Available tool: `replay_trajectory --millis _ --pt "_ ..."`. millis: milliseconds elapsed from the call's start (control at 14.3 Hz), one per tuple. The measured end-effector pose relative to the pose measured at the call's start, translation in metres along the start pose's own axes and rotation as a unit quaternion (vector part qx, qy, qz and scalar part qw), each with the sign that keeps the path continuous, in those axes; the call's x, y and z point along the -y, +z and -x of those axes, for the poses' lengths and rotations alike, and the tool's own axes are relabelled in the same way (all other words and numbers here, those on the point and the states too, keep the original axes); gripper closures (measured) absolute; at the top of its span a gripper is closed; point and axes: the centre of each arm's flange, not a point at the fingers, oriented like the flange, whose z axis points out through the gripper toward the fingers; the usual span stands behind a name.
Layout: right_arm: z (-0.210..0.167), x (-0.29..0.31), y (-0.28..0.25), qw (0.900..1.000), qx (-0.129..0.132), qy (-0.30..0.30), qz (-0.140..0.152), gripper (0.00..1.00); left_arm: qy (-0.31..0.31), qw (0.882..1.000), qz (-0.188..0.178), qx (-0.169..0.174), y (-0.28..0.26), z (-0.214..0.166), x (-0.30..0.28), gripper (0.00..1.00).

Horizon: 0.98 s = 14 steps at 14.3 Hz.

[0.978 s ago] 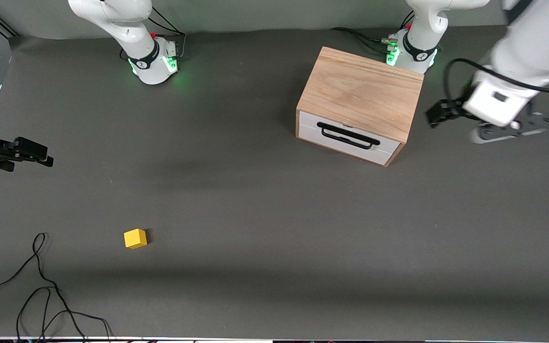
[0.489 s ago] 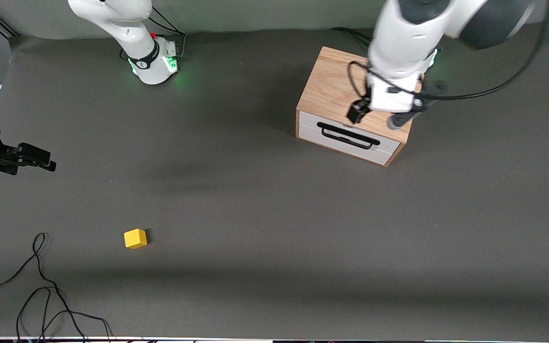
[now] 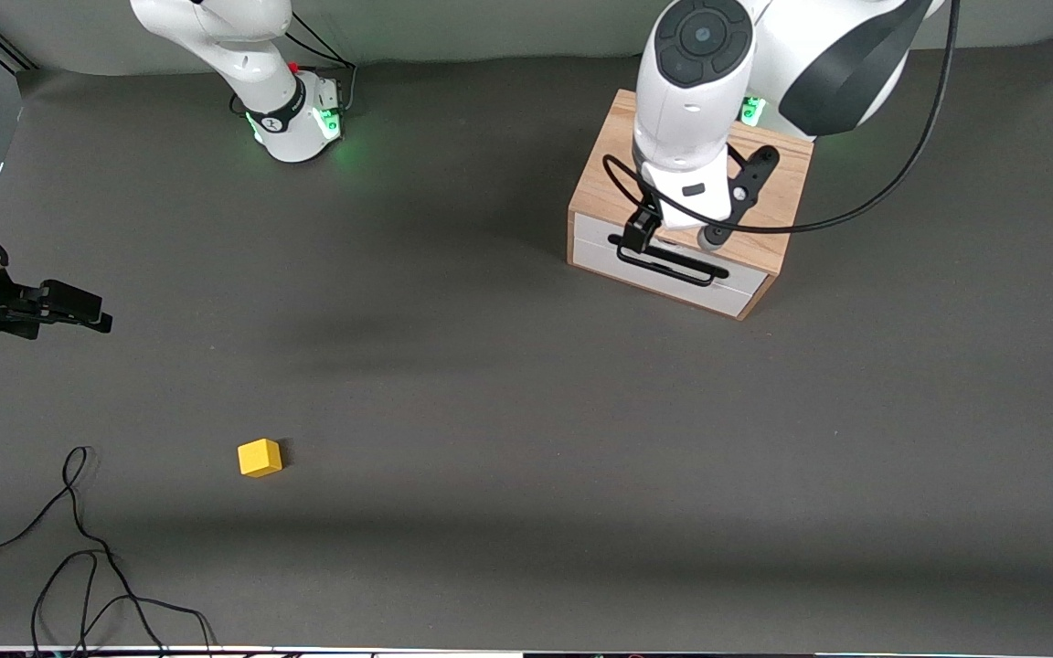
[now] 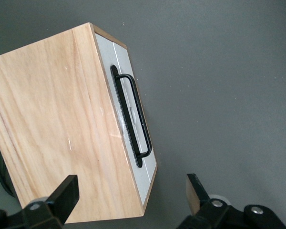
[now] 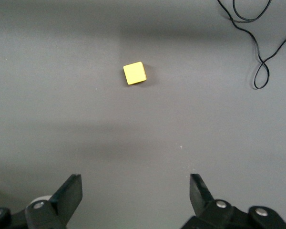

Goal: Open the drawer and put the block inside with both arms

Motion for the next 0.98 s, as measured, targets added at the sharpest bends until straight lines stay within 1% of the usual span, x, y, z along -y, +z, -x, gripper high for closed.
replay_trajectory --millis 140,210,349,559,838,978 --pt "-0.003 0.007 0.004 1.000 0.001 -0.007 0.002 0.00 -0.005 1.000 -0.011 0.002 0.012 -0.009 -0.006 0.00" --pt "-0.005 0.012 0.007 1.000 0.003 -0.012 0.007 0.00 -0.007 1.000 -0.017 0.003 0.023 -0.013 -0.013 0.00" --pt "-0.013 0.017 0.019 1.000 0.006 -0.017 0.014 0.00 -0.007 1.000 -0.028 0.009 0.054 -0.018 -0.027 0.00" --pt "-0.031 0.017 0.043 1.000 -0.001 -0.019 0.015 0.00 -0.004 0.999 -0.033 0.018 0.104 -0.017 -0.041 0.00" --pt "-0.052 0.016 0.076 1.000 -0.009 -0.020 0.015 0.00 -0.007 0.999 -0.042 0.018 0.155 -0.016 -0.037 0.00" --pt "-0.057 0.016 0.081 1.000 -0.011 -0.021 0.015 0.00 -0.008 0.999 -0.048 0.017 0.171 -0.017 -0.033 0.00"
